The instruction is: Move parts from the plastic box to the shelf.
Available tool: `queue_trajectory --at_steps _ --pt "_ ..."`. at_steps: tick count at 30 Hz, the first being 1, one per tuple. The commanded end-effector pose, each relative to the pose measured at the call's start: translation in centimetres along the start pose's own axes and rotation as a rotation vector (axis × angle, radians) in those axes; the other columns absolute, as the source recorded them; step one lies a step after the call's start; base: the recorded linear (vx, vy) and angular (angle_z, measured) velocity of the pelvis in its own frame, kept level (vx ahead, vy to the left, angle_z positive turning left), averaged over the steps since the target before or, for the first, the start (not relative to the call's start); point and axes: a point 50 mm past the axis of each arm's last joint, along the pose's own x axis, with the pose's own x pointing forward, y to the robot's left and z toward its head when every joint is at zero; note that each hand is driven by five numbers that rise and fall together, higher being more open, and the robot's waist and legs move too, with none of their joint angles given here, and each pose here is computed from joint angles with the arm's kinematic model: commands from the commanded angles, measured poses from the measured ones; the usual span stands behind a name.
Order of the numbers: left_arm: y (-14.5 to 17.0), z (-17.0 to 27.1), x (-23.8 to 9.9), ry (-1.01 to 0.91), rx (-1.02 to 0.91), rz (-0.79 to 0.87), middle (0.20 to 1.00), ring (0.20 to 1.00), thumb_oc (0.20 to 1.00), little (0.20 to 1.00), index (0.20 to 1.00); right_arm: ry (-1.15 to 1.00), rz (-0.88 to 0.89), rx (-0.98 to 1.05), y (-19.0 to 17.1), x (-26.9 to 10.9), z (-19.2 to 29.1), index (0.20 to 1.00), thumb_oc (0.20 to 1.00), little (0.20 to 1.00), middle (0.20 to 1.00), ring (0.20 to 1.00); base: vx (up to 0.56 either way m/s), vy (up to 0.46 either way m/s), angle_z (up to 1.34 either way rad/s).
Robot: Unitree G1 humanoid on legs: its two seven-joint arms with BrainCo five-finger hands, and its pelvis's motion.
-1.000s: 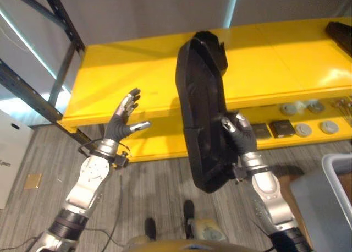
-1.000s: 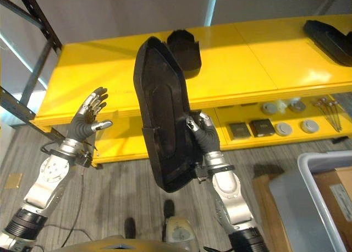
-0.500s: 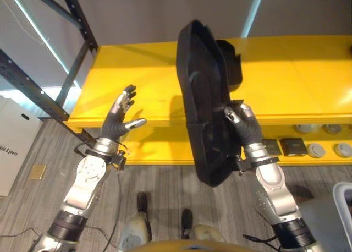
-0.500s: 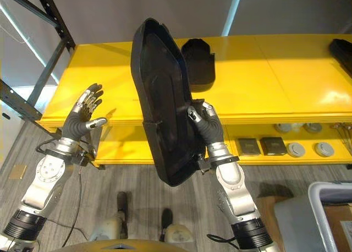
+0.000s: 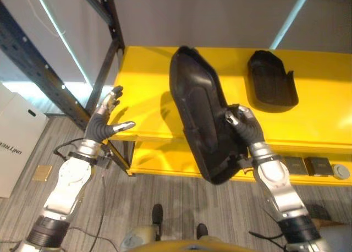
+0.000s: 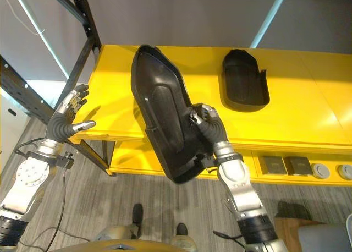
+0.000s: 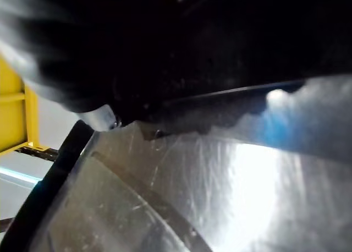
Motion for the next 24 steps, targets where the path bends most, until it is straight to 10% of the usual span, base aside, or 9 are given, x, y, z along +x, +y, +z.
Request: queue_trajectory --at_steps 1,24 --pt "-0.6 2.1 0.7 -0.127 -0.054 -0.049 1.0 1.0 1.0 1.0 1.0 -0.1 -0.06 -0.089 -1.4 3.6 1.7 0.2 0.2 0.2 0.2 0.2 -0.09 -0.038 0.09" --pt "-3.9 1.8 1.3 -0.119 -0.185 -0.198 1.0 1.0 1.0 1.0 1.0 -0.072 -0.186 -0.235 -1.8 16.1 5.1 0.2 0.2 0.2 0.2 0.2 -0.03 -0.015 0.04"
